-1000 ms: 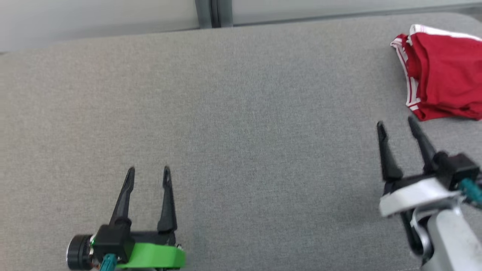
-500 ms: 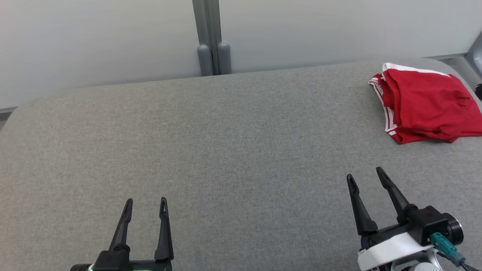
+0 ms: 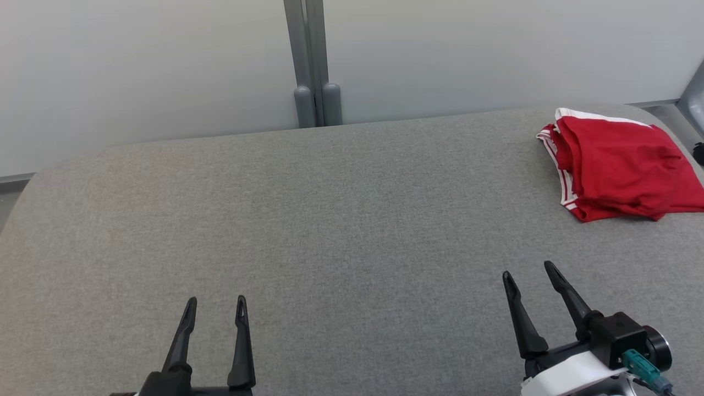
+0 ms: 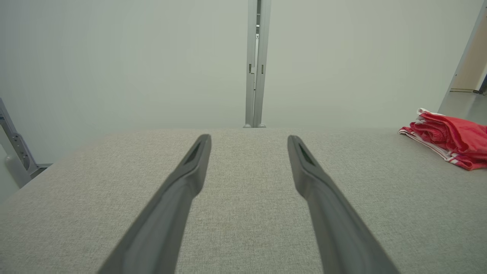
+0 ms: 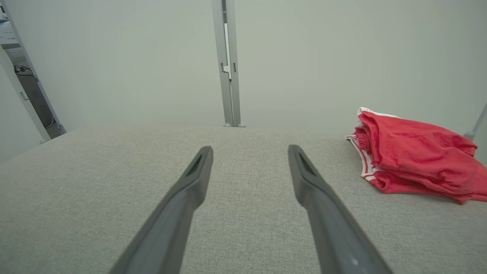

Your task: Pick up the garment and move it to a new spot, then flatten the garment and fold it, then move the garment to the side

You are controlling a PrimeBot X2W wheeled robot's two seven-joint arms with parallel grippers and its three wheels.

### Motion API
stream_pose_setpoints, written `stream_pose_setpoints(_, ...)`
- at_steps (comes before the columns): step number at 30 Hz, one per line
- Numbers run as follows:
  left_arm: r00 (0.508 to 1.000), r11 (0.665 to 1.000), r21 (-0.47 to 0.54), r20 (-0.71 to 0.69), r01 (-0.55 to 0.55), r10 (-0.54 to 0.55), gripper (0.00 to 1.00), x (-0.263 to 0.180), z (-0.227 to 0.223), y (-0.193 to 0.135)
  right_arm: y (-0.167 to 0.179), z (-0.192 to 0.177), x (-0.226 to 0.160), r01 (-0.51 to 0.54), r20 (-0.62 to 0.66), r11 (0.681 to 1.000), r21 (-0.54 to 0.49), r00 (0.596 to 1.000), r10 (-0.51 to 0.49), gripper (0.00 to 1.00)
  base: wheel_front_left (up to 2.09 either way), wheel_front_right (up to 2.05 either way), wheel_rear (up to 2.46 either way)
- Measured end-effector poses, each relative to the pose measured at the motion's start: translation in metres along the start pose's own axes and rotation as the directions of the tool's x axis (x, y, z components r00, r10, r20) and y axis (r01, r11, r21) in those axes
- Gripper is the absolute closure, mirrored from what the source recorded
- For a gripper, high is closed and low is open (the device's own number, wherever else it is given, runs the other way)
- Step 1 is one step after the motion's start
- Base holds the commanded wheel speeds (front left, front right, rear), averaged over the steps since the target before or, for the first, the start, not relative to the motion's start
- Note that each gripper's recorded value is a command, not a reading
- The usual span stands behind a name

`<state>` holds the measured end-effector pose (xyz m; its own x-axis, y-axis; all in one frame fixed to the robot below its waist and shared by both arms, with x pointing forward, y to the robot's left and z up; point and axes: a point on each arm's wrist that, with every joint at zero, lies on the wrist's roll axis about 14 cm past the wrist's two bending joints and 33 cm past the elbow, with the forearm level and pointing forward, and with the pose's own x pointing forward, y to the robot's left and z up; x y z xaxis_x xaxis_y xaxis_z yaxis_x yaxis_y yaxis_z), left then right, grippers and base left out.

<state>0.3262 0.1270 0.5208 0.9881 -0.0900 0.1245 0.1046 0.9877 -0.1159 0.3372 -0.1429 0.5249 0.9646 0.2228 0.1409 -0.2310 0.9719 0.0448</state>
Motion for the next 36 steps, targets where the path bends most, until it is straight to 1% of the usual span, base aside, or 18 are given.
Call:
stream_pose_setpoints(7, 1.000, 1.000, -0.009, -0.010, -0.008, 0.008, 0.00, -0.002, -0.003, 0.003, 0.002, -0.001, 0.000, -0.006, -0.004, 1.000, 0.003, 1.000, 0.006, 0.00, 0.00, 0.00, 0.00)
stream_pose_setpoints(8, 1.000, 1.000, -0.004, -0.015, -0.007, 0.007, 1.00, -0.003, -0.004, 0.003, 0.002, -0.003, -0.001, -0.005, -0.010, 1.000, 0.005, 1.000, 0.005, 1.00, 0.00, 0.00, 0.00)
stream_pose_setpoints(12, 0.999, 1.000, -0.017, -0.053, -0.012, 0.011, 1.00, -0.006, -0.015, 0.004, 0.002, -0.017, -0.007, 0.004, -0.054, 1.000, 0.024, 0.999, -0.002, 1.00, 0.00, 0.00, 0.00)
stream_pose_setpoints(16, 0.997, 0.995, -0.090, -0.072, -0.041, 0.034, 1.00, -0.006, -0.018, 0.009, -0.002, -0.019, -0.008, 0.034, -0.064, 0.994, 0.100, 0.998, -0.027, 1.00, 0.00, 0.00, 0.00)
stream_pose_setpoints(21, 0.992, 0.982, -0.176, -0.110, -0.072, 0.053, 1.00, -0.006, -0.025, 0.016, -0.009, -0.022, -0.007, 0.073, -0.078, 0.979, 0.191, 0.995, -0.059, 1.00, 0.00, 0.00, 0.00)
stream_pose_setpoints(28, 0.988, 0.950, -0.295, -0.139, -0.106, 0.068, 1.00, -0.001, -0.030, 0.022, -0.018, -0.022, -0.003, 0.119, -0.085, 0.944, 0.308, 0.992, -0.097, 1.00, 0.00, 0.00, 0.00)
stream_pose_setpoints(31, 0.987, 0.934, -0.336, -0.146, -0.119, 0.073, 1.00, 0.001, -0.031, 0.026, -0.021, -0.023, -0.002, 0.136, -0.091, 0.925, 0.354, 0.990, -0.111, 1.00, 0.00, 0.00, 0.00)
stream_pose_setpoints(36, 0.983, 0.900, -0.413, -0.162, -0.143, 0.082, 1.00, 0.005, -0.033, 0.031, -0.027, -0.022, 0.001, 0.161, -0.097, 0.888, 0.431, 0.986, -0.132, 1.00, 0.00, 0.00, 0.00)
